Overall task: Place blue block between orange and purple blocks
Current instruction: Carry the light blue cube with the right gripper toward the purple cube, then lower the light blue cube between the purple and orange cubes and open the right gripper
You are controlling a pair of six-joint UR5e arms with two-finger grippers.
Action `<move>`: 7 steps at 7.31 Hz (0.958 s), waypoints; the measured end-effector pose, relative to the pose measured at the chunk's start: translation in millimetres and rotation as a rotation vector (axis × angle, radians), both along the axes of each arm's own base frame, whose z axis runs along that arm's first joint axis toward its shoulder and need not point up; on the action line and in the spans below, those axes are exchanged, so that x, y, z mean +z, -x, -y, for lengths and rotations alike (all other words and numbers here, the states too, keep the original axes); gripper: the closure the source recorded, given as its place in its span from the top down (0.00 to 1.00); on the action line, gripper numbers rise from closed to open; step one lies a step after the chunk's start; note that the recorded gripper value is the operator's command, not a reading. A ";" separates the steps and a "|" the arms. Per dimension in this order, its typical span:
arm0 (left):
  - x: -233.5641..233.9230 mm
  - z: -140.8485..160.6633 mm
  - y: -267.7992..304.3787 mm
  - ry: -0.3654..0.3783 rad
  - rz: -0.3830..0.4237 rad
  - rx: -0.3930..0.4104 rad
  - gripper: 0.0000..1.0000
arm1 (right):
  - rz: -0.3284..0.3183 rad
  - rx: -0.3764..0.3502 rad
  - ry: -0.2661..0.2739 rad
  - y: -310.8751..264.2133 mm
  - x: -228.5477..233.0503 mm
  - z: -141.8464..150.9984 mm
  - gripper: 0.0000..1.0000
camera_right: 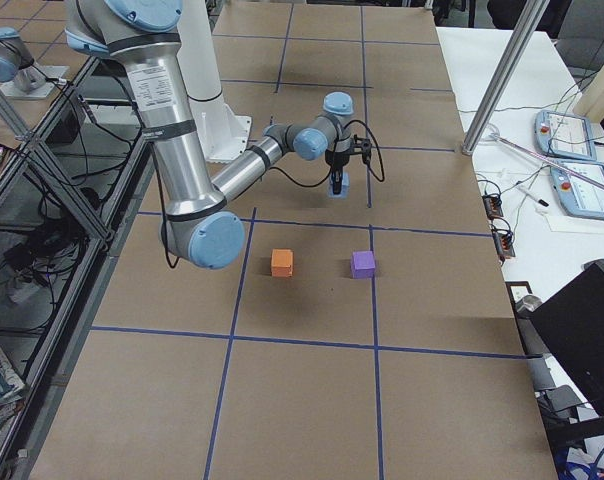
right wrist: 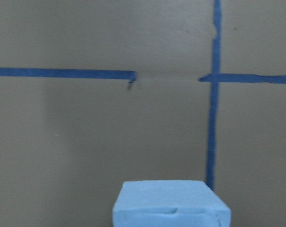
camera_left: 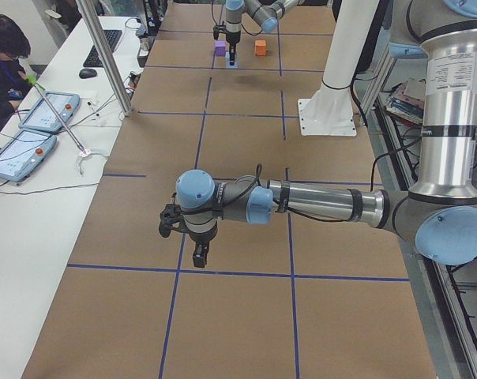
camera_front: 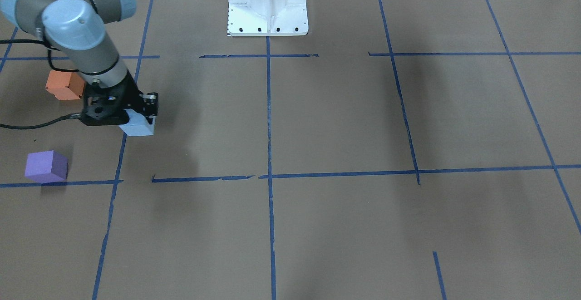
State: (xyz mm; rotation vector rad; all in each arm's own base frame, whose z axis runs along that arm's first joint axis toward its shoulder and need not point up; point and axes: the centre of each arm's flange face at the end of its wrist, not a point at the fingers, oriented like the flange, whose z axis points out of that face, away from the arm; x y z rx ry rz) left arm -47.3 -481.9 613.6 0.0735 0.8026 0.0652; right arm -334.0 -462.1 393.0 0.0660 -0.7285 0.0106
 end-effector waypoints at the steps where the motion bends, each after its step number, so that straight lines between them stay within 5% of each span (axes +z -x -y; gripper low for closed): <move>1: -0.3 -0.1 0.0 0.000 0.000 -0.001 1.00 | -0.008 0.001 0.001 -28.6 32.5 -8.3 0.11; 7: -5.1 -0.3 0.0 -0.008 -0.001 -0.003 1.00 | -0.004 -0.014 0.002 -85.0 141.3 -22.5 0.14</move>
